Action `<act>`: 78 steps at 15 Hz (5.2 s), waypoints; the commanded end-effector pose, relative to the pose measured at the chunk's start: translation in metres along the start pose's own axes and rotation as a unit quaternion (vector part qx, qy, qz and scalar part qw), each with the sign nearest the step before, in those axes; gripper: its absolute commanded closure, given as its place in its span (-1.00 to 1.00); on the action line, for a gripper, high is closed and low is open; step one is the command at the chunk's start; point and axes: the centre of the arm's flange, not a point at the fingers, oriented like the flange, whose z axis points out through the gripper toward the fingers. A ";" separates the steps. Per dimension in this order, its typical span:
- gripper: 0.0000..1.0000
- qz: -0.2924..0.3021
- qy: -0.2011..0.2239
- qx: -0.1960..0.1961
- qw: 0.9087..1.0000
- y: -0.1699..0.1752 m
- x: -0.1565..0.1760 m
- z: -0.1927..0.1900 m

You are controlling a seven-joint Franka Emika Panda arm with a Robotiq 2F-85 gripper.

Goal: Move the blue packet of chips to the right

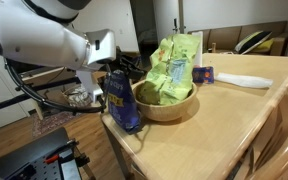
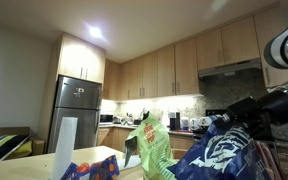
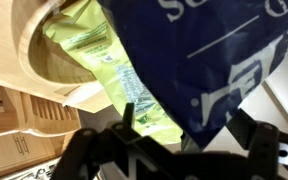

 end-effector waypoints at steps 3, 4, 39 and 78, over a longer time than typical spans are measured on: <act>-1.00 -0.016 -0.008 -0.014 1.000 -0.034 -0.012 0.005; -1.00 -0.018 -0.008 -0.011 1.000 -0.038 -0.010 -0.001; 1.00 0.005 -0.161 0.071 0.984 -0.108 -0.026 -0.089; 1.00 -0.092 -0.110 0.022 0.989 -0.060 -0.033 0.007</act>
